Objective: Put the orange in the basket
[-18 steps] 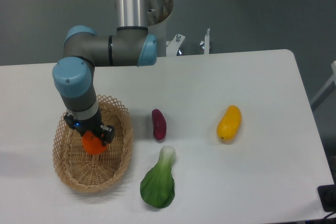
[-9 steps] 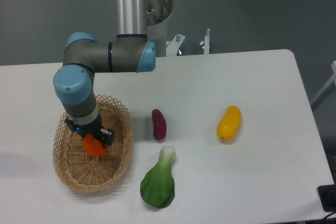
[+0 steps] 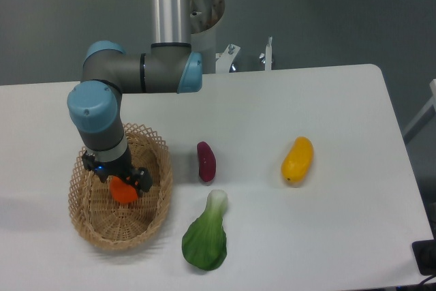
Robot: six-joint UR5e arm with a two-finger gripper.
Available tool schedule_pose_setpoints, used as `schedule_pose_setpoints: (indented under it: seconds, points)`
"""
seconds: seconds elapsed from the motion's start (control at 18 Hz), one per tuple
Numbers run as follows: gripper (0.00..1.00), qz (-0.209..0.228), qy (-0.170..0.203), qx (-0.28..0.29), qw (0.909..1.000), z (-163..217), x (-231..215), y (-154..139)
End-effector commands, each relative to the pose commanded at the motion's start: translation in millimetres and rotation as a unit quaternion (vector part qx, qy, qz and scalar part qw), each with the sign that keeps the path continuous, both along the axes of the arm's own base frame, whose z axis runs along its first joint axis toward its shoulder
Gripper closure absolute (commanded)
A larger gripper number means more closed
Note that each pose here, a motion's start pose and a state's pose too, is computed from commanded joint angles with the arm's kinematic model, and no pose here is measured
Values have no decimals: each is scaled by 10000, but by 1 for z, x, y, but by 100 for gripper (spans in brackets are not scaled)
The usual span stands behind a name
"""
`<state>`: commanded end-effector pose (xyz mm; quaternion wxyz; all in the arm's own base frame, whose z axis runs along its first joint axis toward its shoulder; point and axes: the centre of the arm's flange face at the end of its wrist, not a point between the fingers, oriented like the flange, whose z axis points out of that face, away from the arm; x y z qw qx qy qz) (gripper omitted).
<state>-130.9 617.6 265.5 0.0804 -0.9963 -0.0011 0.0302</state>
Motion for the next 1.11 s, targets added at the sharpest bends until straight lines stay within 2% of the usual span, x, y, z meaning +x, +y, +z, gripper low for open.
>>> schedule_pose_setpoints:
  seconds: [0.33,1.11]
  points:
    - [0,18,90,162,9998,17,-5,6]
    - [0,61,265,98,9996,21,-9,-3]
